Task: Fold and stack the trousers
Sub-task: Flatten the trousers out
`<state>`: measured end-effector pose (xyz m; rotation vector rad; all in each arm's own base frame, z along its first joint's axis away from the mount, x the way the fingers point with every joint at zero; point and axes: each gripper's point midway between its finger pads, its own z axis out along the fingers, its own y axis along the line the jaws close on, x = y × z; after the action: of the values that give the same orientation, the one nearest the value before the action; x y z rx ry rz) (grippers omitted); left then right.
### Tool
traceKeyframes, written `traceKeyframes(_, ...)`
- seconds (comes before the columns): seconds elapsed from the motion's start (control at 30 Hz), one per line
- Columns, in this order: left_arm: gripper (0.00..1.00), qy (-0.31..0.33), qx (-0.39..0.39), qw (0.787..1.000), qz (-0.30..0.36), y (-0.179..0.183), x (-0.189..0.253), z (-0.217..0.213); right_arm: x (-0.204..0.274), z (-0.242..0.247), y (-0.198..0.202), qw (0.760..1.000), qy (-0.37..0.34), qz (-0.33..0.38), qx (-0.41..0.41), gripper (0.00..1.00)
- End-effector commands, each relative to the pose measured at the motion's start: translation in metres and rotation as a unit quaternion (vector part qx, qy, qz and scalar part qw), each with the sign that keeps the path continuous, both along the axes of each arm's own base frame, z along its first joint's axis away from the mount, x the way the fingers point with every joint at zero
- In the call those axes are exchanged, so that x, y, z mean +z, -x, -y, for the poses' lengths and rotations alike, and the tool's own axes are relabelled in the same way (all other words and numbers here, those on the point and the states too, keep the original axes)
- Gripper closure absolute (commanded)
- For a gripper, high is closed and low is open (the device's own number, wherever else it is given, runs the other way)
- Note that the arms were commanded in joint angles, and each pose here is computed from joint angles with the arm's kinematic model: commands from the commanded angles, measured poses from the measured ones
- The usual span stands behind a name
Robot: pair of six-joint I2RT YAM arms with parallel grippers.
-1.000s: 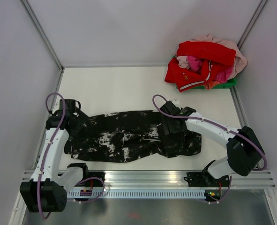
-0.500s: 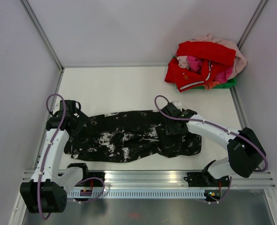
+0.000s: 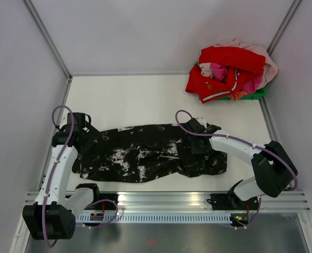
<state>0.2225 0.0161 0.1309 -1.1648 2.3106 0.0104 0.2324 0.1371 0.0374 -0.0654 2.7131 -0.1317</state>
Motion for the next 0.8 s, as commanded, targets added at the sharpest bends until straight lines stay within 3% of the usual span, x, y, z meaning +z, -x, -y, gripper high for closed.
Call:
traceKeyframes(0.0, 0.0, -0.006, -0.013, 1.0, 0.022, -0.007, 0.013, -0.002, 0.005, -0.016, -0.008, 0.999, -0.048, 0.012, -0.008, 0.64)
traceKeyframes(0.1, 0.0, -0.009, -0.012, 1.0, 0.022, -0.006, 0.014, -0.003, 0.018, -0.013, -0.018, 0.998, -0.041, 0.034, -0.013, 1.0)
traceKeyframes(0.27, 0.0, -0.006, -0.012, 1.0, 0.026, -0.011, 0.014, -0.005, 0.091, 0.012, -0.06, 0.991, -0.019, 0.123, -0.048, 1.0)
traceKeyframes(0.43, 0.02, 0.014, 0.02, 1.0, -0.014, -0.013, -0.006, -0.026, 0.173, 0.088, -0.123, 0.948, -0.061, 0.262, -0.169, 1.0)
traceKeyframes(0.63, 0.02, -0.016, 0.029, 0.999, 0.028, -0.032, 0.021, -0.047, 0.212, 0.209, -0.15, 0.906, 0.036, 0.305, -0.29, 1.0)
traceKeyframes(0.77, 0.01, -0.017, 0.049, 0.999, 0.004, -0.032, 0.013, -0.055, 0.211, 0.272, -0.142, 0.877, 0.105, 0.298, -0.362, 1.0)
